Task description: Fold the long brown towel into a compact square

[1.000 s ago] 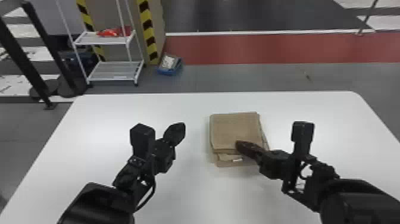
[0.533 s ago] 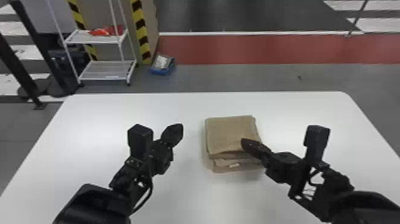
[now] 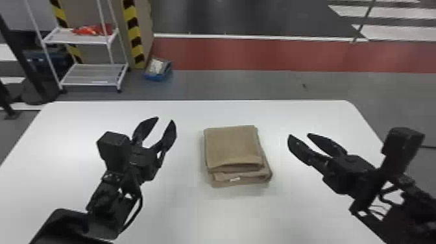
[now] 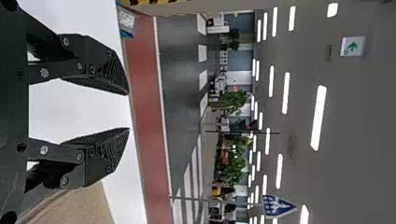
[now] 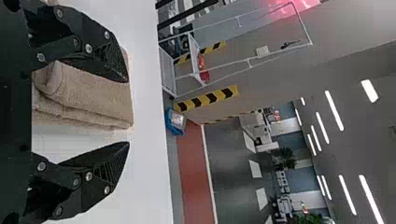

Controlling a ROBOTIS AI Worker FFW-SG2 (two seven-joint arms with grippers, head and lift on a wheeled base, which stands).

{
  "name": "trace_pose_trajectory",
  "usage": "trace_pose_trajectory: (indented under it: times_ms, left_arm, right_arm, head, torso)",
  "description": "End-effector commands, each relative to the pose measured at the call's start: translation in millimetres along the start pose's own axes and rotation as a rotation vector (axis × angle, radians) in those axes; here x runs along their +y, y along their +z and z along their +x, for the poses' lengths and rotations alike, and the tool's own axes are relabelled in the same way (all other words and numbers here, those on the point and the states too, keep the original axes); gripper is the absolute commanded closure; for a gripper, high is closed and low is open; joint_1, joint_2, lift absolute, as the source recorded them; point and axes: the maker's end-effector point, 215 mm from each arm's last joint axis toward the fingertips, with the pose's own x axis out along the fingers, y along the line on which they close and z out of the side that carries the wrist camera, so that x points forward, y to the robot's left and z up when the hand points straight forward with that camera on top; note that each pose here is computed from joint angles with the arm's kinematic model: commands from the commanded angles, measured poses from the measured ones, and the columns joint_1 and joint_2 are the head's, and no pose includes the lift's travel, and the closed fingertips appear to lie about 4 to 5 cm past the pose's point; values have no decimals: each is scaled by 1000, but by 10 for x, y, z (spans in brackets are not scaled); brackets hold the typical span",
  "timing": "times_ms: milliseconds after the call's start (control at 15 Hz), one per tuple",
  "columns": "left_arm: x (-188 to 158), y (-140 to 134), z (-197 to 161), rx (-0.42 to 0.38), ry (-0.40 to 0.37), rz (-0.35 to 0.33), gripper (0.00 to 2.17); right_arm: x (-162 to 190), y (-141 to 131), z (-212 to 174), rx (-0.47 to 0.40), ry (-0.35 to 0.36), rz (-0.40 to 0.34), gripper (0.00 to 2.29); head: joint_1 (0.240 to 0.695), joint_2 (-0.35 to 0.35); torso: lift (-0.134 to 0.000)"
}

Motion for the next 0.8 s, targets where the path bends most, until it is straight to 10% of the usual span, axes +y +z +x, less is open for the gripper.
trace_pose_trajectory:
  times_ms: [0, 200, 733]
  left_arm:
    - [-33, 213, -97, -72, 4, -21, 29]
    - [-17, 380, -308, -149, 65, -19, 26]
    - [221, 75, -545, -54, 119, -5, 29]
  right_arm:
    - [-65, 110, -262, -57, -45, -54, 39]
    - [-128, 283, -553, -211, -144, -167, 43]
    - [-370, 49, -804, -293, -213, -141, 43]
  head:
    - [695, -73]
    - [695, -106]
    - [695, -128]
  torso:
    - [-118]
    - [-118]
    - [-118]
